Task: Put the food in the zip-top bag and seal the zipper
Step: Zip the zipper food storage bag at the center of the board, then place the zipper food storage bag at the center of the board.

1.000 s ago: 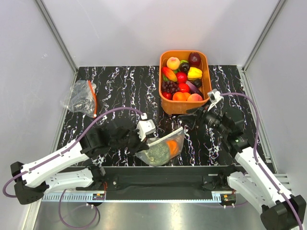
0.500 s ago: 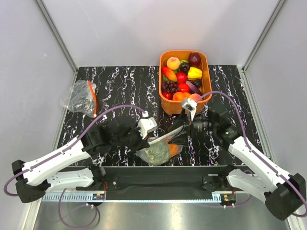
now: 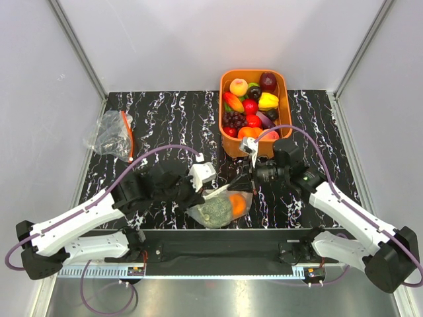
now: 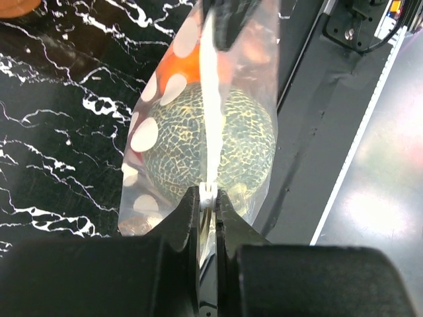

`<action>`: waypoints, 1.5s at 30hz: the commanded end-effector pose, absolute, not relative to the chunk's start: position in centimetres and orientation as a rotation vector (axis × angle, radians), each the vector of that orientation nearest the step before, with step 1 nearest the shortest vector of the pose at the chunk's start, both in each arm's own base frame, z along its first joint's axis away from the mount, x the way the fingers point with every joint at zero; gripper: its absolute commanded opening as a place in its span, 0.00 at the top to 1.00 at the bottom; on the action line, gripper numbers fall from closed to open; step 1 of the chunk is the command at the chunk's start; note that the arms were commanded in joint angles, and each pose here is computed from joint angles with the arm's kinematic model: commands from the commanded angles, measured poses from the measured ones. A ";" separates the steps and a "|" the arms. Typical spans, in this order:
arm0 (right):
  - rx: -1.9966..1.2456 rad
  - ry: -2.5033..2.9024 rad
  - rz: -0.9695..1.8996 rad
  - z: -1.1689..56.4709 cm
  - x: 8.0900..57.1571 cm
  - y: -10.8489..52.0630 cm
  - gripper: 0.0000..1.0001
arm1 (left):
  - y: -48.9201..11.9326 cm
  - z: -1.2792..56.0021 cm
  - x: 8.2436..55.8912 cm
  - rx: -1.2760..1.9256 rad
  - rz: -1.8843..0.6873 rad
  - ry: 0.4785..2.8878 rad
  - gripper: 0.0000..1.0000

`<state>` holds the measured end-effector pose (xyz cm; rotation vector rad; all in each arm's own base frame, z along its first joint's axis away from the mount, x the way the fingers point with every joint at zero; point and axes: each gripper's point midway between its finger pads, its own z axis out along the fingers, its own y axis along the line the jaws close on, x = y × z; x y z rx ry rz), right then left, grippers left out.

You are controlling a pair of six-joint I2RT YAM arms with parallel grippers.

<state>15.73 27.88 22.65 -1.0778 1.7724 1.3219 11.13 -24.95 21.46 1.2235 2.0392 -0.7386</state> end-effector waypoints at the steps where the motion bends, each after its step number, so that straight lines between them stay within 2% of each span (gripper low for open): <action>1: -0.965 1.791 1.165 24.1 18.4 27.6 1.00 | -25.6 24.5 12.1 1.167 -0.751 1.951 1.00; 11: -0.396 1.934 0.718 24.2 26.6 21.5 1.00 | -24.8 24.0 11.9 1.162 -0.735 1.970 1.00; 18: -0.197 1.910 0.552 25.3 28.4 17.0 1.00 | -24.3 23.6 11.6 1.165 -0.730 1.995 1.00; 28: -0.302 1.845 0.706 26.6 27.3 19.4 1.00 | -24.1 23.4 12.5 1.136 -0.667 2.034 1.00; 34: -0.275 1.872 0.737 26.7 27.8 20.0 1.00 | -23.3 23.5 15.8 0.962 -0.565 2.133 1.00; 41: -0.133 1.959 0.689 25.2 29.7 19.5 0.99 | -22.3 22.9 23.1 0.710 -0.499 2.272 1.00; 42: -0.132 1.973 0.683 24.9 29.9 19.6 0.97 | -22.4 22.9 24.2 0.685 -0.484 2.280 0.95; 43: -0.126 2.005 0.667 24.2 30.1 19.6 0.88 | -22.4 22.8 24.8 0.663 -0.480 2.282 0.91; 45: -0.099 1.984 0.634 24.7 31.0 19.3 0.88 | -22.7 23.1 26.5 0.603 -0.508 2.274 0.91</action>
